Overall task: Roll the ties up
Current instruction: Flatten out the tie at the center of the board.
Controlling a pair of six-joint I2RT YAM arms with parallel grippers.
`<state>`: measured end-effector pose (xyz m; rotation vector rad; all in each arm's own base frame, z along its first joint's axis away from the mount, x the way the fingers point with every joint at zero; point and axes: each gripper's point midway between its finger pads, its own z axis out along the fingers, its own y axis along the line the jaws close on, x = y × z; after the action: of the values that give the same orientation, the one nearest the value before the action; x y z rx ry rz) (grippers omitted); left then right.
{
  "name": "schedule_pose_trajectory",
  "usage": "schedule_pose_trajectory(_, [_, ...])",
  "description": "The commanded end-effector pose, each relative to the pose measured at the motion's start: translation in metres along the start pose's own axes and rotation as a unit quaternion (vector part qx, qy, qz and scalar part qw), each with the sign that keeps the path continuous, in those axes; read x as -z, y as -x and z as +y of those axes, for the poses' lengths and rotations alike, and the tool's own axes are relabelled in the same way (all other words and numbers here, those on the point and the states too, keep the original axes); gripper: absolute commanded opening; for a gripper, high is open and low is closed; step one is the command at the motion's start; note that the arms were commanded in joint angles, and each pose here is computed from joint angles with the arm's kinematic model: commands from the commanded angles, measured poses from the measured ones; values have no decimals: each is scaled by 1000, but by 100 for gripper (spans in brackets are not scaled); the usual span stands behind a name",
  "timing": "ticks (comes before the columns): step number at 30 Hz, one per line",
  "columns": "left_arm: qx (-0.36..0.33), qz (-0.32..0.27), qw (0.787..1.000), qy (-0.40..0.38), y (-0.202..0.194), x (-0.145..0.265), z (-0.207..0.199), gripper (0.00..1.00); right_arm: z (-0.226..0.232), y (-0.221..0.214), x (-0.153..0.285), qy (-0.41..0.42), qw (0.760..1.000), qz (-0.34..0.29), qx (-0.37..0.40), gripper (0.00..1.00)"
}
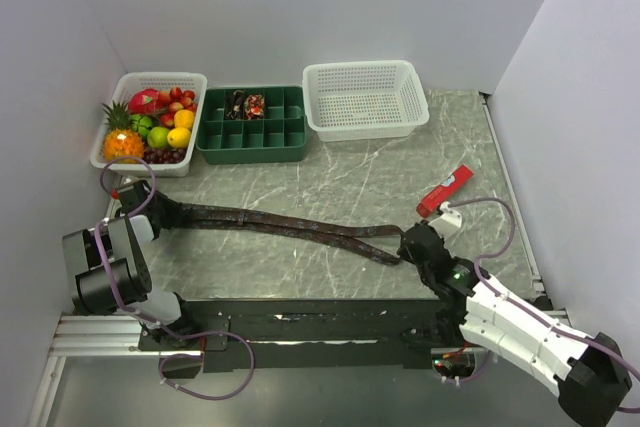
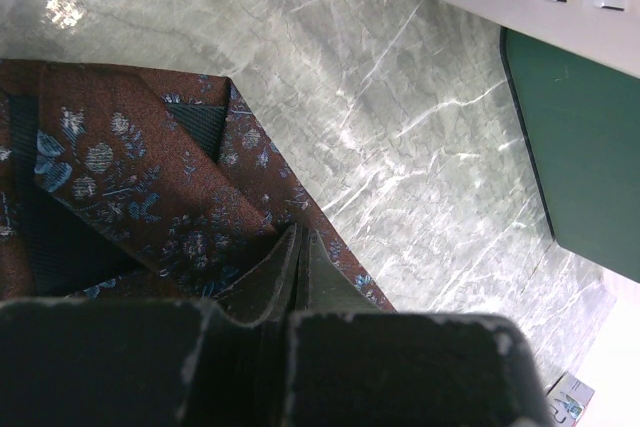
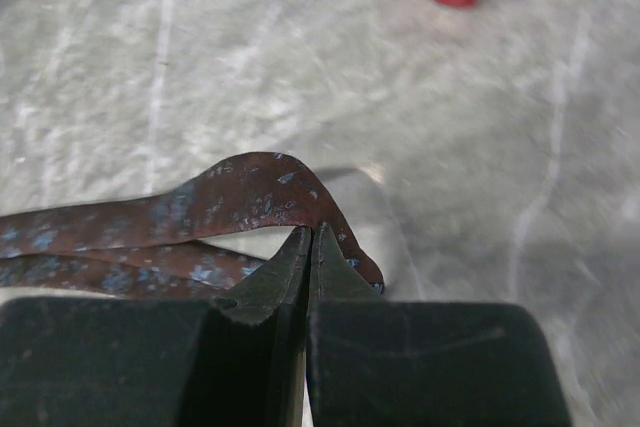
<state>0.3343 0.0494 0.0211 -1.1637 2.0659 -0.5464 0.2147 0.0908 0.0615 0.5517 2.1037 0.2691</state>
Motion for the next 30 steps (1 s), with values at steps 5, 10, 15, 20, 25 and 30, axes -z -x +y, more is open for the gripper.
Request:
schedule_pose_trajectory(5, [-26, -14, 999, -23, 2, 14, -9, 1, -10, 4, 10, -30, 999, -3, -31, 0])
schedule_pose_trajectory(10, [-80, -33, 992, -88, 1, 42, -50, 8, -7, 5, 11, -25, 999, -4, -27, 0])
schedule_pose_trajectory(15, [-134, -75, 981, -121, 0, 77, -88, 35, -7, 4, 9, -32, 999, 1, -20, 0])
schedule_pose_trajectory(20, [-161, -26, 965, -207, -47, 100, -127, 28, -8, 1, 11, -36, 999, 10, -21, 0])
schedule_pose_trajectory(25, [-197, 56, 945, -254, -122, 111, -150, 11, -13, -4, 13, -37, 999, 18, -27, 0])
schedule_pose_trajectory(30, [-238, 119, 923, -278, -192, 118, -170, 1, -19, -15, 17, -46, 997, 38, -57, 0])
